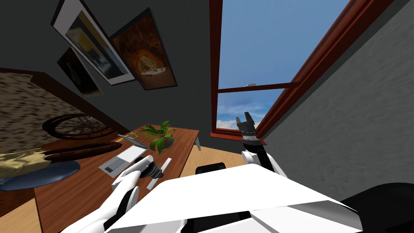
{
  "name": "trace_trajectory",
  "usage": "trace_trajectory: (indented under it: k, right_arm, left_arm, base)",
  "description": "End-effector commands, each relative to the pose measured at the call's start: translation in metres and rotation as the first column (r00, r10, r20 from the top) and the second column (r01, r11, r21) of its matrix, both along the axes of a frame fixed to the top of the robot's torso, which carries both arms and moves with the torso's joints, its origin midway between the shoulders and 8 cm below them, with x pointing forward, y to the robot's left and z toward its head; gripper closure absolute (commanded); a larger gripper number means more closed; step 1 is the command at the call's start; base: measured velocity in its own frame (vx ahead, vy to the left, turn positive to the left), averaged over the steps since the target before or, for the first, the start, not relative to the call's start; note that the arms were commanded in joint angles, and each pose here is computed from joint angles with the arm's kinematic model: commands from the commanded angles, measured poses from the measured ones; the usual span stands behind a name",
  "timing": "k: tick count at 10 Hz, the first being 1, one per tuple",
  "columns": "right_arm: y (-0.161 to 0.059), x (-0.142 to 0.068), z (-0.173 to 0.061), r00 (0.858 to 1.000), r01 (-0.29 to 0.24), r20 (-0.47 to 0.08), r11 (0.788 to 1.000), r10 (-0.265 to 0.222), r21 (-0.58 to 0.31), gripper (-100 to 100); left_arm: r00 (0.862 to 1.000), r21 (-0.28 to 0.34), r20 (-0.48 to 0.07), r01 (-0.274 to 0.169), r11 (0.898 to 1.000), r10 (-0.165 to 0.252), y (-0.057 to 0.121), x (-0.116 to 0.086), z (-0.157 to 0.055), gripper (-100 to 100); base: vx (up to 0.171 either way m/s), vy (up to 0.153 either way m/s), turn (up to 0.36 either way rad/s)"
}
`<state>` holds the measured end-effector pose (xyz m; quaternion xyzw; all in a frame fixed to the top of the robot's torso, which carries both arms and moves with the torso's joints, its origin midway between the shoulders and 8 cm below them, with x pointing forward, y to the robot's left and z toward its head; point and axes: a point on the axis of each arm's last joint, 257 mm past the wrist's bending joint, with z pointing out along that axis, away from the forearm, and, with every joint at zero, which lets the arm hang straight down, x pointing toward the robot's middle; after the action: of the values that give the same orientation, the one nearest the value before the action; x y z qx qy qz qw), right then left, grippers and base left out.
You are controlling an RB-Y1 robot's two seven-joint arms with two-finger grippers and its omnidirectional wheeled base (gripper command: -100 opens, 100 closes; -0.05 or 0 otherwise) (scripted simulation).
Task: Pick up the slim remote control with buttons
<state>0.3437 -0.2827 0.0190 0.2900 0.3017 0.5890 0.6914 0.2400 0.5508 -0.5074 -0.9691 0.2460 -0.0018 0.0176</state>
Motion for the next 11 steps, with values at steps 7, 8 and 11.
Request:
trace_trajectory:
  k: [7,8,11]
  right_arm:
    - [0.000,0.000,0.000,1.000,0.000,0.000,1.000,0.000,0.000,0]
    - [0.000,0.000,0.000,1.000,0.000,0.000,1.000,0.000,0.000,0]
    - [0.000,0.000,0.000,1.000,0.000,0.000,1.000,0.000,0.000,0]
  left_arm:
    - [1.000,-0.001,0.001,0.001,1.000,-0.001,-0.005,-0.002,-0.006,100]
    - [1.000,-0.001,0.001,0.002,1.000,-0.002,-0.005,-0.002,-0.006,0]
    - [1.000,0.002,0.001,-0.004,1.000,0.004,0.009,0.005,0.014,100]
  base:
    - [0.006,0.006,0.003]
    - [0.000,0.000,0.000]
    - [-0.032,-0.030,-0.027]
